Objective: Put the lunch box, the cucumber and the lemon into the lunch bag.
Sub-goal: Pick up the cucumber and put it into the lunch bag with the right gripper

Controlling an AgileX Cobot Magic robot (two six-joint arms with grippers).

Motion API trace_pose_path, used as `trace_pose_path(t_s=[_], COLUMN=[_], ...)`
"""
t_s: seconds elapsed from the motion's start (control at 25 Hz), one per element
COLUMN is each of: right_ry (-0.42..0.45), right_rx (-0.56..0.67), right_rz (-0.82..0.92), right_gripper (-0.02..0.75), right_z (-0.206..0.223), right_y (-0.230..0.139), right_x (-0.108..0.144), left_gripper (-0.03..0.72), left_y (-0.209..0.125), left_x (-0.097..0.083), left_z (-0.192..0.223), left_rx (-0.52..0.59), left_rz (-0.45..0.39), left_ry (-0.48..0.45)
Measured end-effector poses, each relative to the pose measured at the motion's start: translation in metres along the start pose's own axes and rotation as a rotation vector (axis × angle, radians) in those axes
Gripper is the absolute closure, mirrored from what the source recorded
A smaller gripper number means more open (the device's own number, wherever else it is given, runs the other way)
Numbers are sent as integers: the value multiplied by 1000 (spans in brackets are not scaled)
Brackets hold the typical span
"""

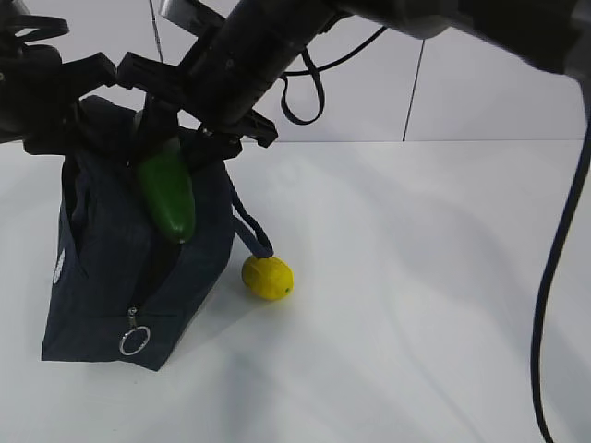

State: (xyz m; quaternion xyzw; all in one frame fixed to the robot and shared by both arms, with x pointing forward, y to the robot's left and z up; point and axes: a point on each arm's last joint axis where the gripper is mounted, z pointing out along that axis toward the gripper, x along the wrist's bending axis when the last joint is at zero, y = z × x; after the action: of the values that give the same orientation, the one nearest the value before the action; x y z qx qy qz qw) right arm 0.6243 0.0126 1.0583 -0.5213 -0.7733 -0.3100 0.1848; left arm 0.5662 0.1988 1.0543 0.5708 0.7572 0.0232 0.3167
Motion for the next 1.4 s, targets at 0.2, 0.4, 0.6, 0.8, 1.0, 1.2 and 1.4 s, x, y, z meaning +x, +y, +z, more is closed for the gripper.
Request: trace_pose_path(t_s=[0.2, 0.4, 0.6, 0.8, 1.0, 1.2, 1.4], right_ry=[-2, 35, 110, 119, 155, 131, -15], right_rx=[0, 2, 4, 20, 28, -81, -150], right_rz=[27, 57, 56, 53, 13, -70, -134], right_gripper=[365, 365, 243, 102, 172, 204, 207], right_z=[19, 36, 49, 48, 24, -11, -39], right_y=[3, 5, 6, 5, 13, 29, 36], right_x=[-12, -19, -21, -23, -16, -5, -14], left_gripper=[695, 695, 695, 695, 695, 695, 695], left_y=[0, 0, 0, 0, 0, 0, 0], left_x=[0, 0, 0, 0, 0, 0, 0], left_z=[0, 0, 0, 0, 0, 0, 0], left_rx=[0, 0, 0, 0, -2, -4, -5], left_rz=[-1, -1, -1, -1, -1, -1, -1], left_ry=[-1, -1, -1, -1, -2, -3, -3])
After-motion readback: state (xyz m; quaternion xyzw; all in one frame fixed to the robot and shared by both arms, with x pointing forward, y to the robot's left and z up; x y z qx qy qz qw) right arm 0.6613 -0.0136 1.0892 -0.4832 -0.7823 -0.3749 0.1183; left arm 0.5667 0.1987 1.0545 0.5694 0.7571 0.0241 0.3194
